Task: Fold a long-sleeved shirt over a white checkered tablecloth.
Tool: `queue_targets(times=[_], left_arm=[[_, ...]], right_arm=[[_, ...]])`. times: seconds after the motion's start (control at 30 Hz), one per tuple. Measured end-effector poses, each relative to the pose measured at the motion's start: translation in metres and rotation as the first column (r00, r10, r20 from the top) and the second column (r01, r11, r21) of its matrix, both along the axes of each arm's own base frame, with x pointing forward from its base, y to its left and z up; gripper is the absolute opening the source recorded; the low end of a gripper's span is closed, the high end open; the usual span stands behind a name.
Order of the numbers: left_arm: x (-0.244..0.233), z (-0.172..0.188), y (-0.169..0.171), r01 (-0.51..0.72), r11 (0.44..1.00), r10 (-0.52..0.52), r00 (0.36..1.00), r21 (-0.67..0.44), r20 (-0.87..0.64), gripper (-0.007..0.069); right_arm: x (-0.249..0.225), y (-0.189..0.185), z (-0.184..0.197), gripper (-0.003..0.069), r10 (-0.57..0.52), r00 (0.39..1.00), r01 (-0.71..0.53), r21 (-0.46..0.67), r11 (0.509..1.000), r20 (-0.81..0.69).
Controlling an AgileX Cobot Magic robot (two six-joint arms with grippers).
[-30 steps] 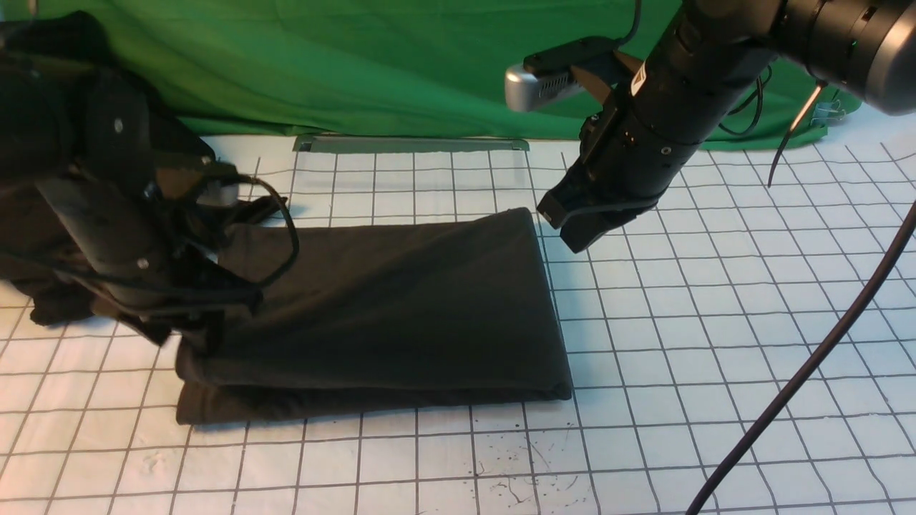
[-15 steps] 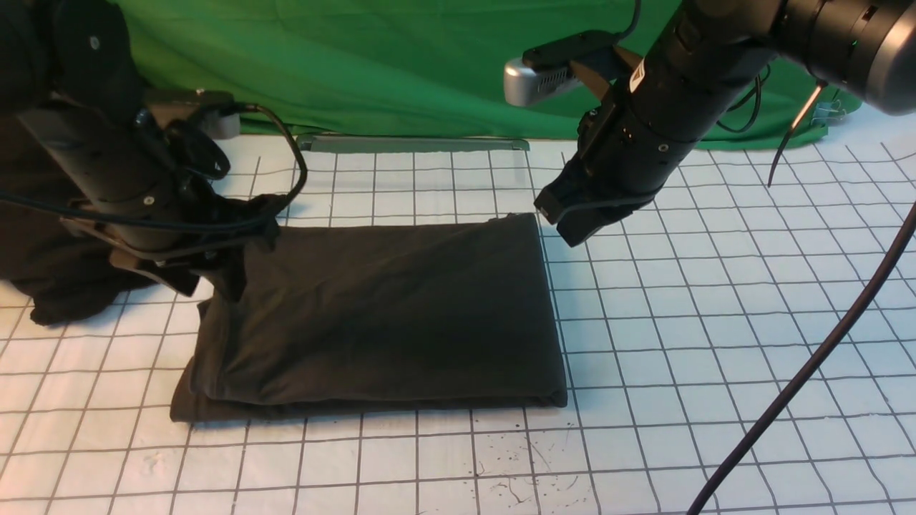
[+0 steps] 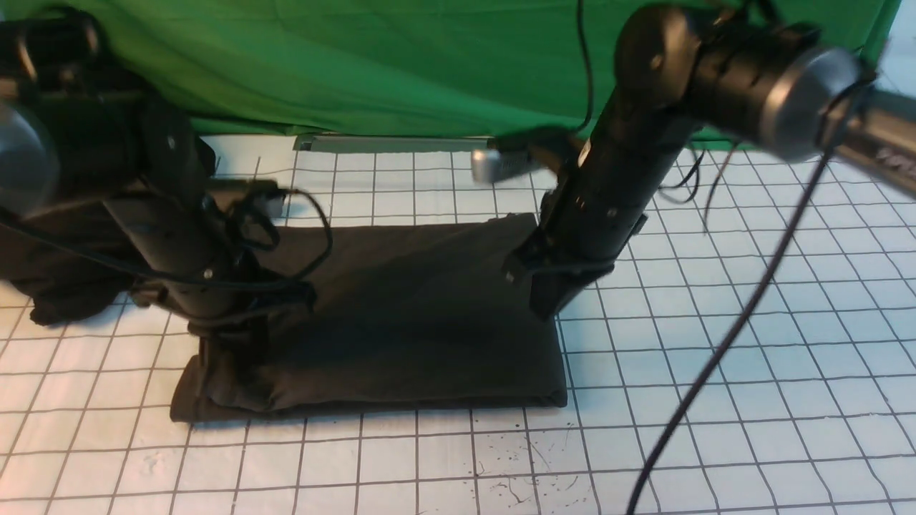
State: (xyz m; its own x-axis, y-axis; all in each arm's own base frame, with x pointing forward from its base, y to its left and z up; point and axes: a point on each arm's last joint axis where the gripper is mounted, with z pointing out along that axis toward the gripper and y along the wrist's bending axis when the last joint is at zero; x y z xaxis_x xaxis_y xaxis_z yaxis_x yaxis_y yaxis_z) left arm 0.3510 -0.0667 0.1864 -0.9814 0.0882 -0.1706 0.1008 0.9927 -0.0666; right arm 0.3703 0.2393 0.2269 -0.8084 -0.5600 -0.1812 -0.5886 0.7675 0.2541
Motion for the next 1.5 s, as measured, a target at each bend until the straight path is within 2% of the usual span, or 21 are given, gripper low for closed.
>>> queue_targets(times=[0.17,0.37,0.43,0.53,0.67,0.73,0.77,0.8,0.83,0.87,1.0,1.07,1.2,1.23,1.27,1.3,1.33,1.4,1.43,1.47,1.5], left_arm=[[0.002,-0.007,0.001,-0.051,0.999,0.051,0.999,0.001,-0.001,-0.0006],[-0.002,0.004,0.004,-0.035,0.999,0.035,0.999,0.034,0.015,-0.0005],[-0.006,0.019,0.006,-0.029,0.999,0.027,0.999,0.041,0.045,-0.0005],[-0.019,0.058,0.009,-0.031,0.999,0.027,0.991,0.023,0.133,-0.0004],[-0.055,0.124,0.015,-0.030,0.999,0.034,0.949,-0.015,0.314,-0.0004],[-0.085,0.161,0.020,-0.025,0.999,0.040,0.901,-0.039,0.433,-0.0004],[-0.091,0.167,0.021,-0.024,0.999,0.041,0.889,-0.045,0.456,-0.0004],[-0.116,0.188,0.026,-0.018,0.998,0.048,0.844,-0.062,0.534,-0.0004],[-0.119,0.191,0.026,-0.017,0.998,0.050,0.836,-0.064,0.546,-0.0004],[-0.142,0.205,0.030,-0.012,0.997,0.057,0.793,-0.079,0.607,-0.0004],[-0.205,0.229,0.041,0.003,0.993,0.083,0.669,-0.115,0.739,-0.0004],[-0.234,0.231,0.046,0.006,0.990,0.109,0.619,-0.144,0.778,-0.0004],[-0.279,0.221,0.054,0.001,0.979,0.169,0.549,-0.202,0.819,-0.0004],[-0.280,0.219,0.054,0.000,0.979,0.170,0.550,-0.204,0.817,-0.0004],[-0.290,0.215,0.056,0.002,0.977,0.179,0.534,-0.212,0.826,-0.0004],[-0.304,0.205,0.058,0.003,0.974,0.194,0.517,-0.228,0.834,-0.0004],[-0.309,0.200,0.059,0.005,0.972,0.198,0.512,-0.233,0.836,-0.0004],[-0.317,0.191,0.059,0.011,0.969,0.206,0.504,-0.245,0.839,-0.0004],[-0.325,0.178,0.059,0.024,0.964,0.218,0.503,-0.266,0.836,-0.0004],[-0.327,0.175,0.059,0.026,0.962,0.221,0.504,-0.270,0.835,-0.0004],[-0.329,0.169,0.059,0.032,0.959,0.227,0.508,-0.281,0.831,-0.0004]], right_arm=[[0.006,0.004,-0.038,0.0004,-0.001,0.997,-0.003,-0.041,0.999,-0.078],[0.007,0.001,-0.042,0.0004,-0.008,0.996,0.003,-0.047,0.999,-0.087],[0.008,-0.004,-0.028,0.0004,-0.017,0.998,0.015,-0.034,0.999,-0.059],[0.003,-0.015,0.014,0.0004,-0.024,0.999,0.025,-0.009,1.000,0.037],[-0.021,-0.039,0.103,0.0004,-0.045,0.961,0.031,0.053,0.998,0.273],[-0.051,-0.057,0.169,0.0004,-0.087,0.880,0.026,0.136,0.990,0.467],[-0.054,-0.059,0.175,0.0004,-0.093,0.870,0.025,0.145,0.989,0.484],[-0.078,-0.074,0.218,0.0004,-0.143,0.776,0.010,0.214,0.977,0.615],[-0.081,-0.076,0.224,0.0004,-0.154,0.756,0.007,0.227,0.974,0.636],[-0.106,-0.091,0.258,0.0004,-0.204,0.655,-0.015,0.282,0.959,0.728],[-0.179,-0.131,0.323,0.0004,-0.314,0.427,-0.096,0.388,0.917,0.848],[-0.211,-0.148,0.338,0.0004,-0.345,0.354,-0.129,0.411,0.903,0.869],[-0.257,-0.174,0.335,0.0004,-0.390,0.237,-0.169,0.433,0.885,0.890],[-0.259,-0.175,0.333,0.0004,-0.388,0.237,-0.167,0.431,0.887,0.890],[-0.268,-0.181,0.326,0.0004,-0.401,0.205,-0.170,0.436,0.884,0.893],[-0.281,-0.190,0.311,0.0004,-0.439,0.147,-0.176,0.460,0.870,0.887],[-0.289,-0.195,0.299,0.0004,-0.465,0.118,-0.180,0.479,0.859,0.877],[-0.300,-0.202,0.278,0.0004,-0.499,0.094,-0.188,0.507,0.841,0.862],[-0.313,-0.209,0.247,0.0004,-0.563,0.056,-0.216,0.560,0.800,0.825],[-0.315,-0.210,0.244,0.0004,-0.574,0.043,-0.226,0.568,0.791,0.818],[-0.321,-0.213,0.224,0.0004,-0.602,0.034,-0.239,0.591,0.770,0.798]])
